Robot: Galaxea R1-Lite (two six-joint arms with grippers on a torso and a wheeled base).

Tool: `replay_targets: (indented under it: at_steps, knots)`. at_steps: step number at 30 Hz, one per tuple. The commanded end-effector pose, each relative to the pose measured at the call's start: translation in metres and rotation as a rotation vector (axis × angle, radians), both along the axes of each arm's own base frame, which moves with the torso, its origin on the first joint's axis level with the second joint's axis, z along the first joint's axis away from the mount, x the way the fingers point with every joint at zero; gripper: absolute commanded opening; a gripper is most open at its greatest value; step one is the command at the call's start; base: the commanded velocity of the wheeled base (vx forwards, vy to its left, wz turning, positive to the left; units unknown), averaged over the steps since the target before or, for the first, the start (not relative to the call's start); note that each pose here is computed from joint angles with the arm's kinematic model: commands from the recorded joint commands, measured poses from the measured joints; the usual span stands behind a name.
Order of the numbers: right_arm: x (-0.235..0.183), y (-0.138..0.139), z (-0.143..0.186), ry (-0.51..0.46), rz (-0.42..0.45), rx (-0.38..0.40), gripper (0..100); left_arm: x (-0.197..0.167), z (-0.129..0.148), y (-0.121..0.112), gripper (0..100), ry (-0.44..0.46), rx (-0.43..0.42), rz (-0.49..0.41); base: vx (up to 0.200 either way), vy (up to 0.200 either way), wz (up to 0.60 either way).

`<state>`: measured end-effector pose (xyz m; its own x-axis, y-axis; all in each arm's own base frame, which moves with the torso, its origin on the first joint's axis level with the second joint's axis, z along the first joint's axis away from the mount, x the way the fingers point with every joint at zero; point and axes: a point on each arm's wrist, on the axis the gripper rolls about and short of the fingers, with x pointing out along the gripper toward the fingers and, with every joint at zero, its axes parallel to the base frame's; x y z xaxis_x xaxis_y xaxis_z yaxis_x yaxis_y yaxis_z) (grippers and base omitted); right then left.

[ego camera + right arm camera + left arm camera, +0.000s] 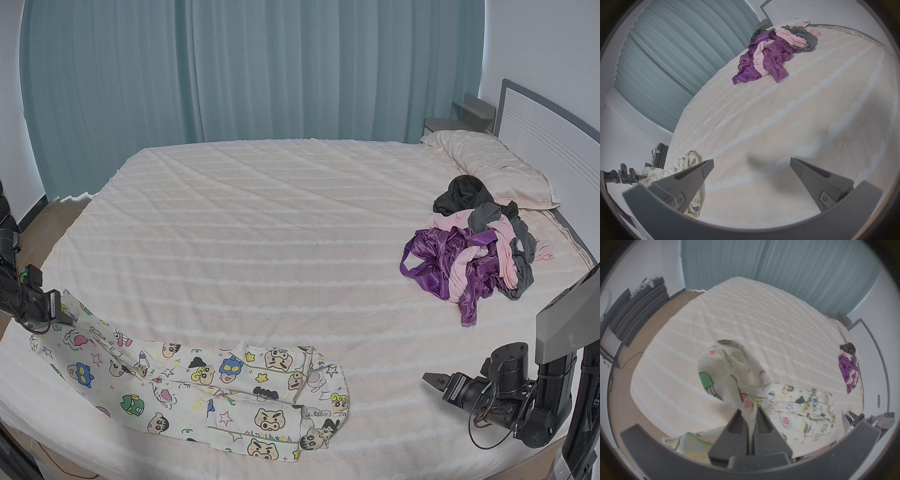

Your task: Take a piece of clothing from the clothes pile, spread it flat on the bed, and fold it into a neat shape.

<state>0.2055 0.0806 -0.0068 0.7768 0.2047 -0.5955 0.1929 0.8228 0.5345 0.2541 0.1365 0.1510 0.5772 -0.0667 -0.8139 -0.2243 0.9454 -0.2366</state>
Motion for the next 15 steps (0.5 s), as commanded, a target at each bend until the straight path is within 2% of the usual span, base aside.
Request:
replay_targets:
  at_steps: [1, 7, 10, 11, 15]
  knots:
    - [-0.002, -0.001, 0.000, 0.005, 0.001, -0.002, 100, -0.010, 0.019, -0.064, 0, -0.003, -0.013, -0.101, 0.000, 0.000, 0.00]
    - [-0.003, 0.001, -0.001, 0.008, 0.007, -0.003, 100, -0.014, 0.026, -0.150, 0, 0.016, 0.008, -0.161, 0.000, 0.000, 0.00]
    - [-0.003, 0.001, -0.001, 0.010, 0.009, -0.004, 100, -0.015, 0.026, -0.180, 0, 0.022, 0.009, -0.180, 0.000, 0.000, 0.00]
    - [-0.003, 0.001, -0.001, 0.010, 0.009, -0.004, 100, -0.016, 0.025, -0.197, 0, 0.020, 0.014, -0.202, 0.000, 0.000, 0.00]
    - [-0.003, 0.001, -0.001, 0.011, 0.009, -0.004, 100, -0.012, 0.009, -0.243, 0, 0.031, 0.037, -0.246, 0.000, 0.000, 0.00]
